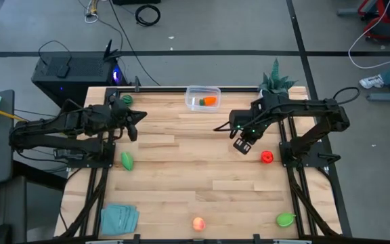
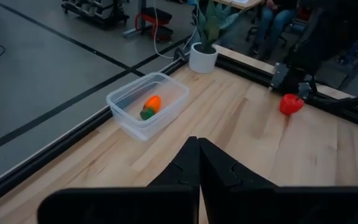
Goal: Pick and placing Produce into tupperware
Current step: Put the red apple into the transparent container
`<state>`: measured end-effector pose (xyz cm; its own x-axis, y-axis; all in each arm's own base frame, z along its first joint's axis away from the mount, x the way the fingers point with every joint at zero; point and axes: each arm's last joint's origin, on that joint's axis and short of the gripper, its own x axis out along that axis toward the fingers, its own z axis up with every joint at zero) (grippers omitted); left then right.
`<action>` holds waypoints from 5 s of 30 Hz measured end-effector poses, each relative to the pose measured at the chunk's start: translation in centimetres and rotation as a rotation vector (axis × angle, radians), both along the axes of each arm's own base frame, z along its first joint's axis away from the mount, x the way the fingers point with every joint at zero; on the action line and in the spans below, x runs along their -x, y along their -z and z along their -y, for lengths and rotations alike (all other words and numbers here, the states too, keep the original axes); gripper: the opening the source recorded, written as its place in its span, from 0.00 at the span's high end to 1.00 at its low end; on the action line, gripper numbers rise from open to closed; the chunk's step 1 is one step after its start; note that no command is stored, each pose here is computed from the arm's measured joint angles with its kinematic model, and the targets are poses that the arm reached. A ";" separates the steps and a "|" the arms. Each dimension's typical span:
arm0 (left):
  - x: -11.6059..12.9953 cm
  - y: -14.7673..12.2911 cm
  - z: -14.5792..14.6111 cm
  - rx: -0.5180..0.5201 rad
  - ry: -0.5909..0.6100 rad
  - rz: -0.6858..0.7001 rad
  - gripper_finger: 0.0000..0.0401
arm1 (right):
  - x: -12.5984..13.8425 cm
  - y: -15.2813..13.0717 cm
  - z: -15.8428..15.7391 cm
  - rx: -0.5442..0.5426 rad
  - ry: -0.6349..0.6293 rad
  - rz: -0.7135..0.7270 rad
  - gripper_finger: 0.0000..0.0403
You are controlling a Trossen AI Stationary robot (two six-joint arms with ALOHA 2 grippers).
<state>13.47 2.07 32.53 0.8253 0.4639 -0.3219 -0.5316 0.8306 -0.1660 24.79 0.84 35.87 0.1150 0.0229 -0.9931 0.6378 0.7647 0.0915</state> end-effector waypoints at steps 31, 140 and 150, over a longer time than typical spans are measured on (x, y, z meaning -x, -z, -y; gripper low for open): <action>0.0 -0.2 0.0 0.041 -0.017 0.040 0.98 | 9.2 5.2 0.1 -0.054 -0.114 -0.119 0.31; -0.2 -0.1 0.4 -0.010 0.137 -0.006 0.87 | 9.5 16.0 0.2 0.008 -0.268 -0.146 0.01; -0.2 -0.1 0.4 -0.010 0.137 -0.006 0.87 | 9.6 17.8 0.2 0.001 -0.313 -0.172 0.01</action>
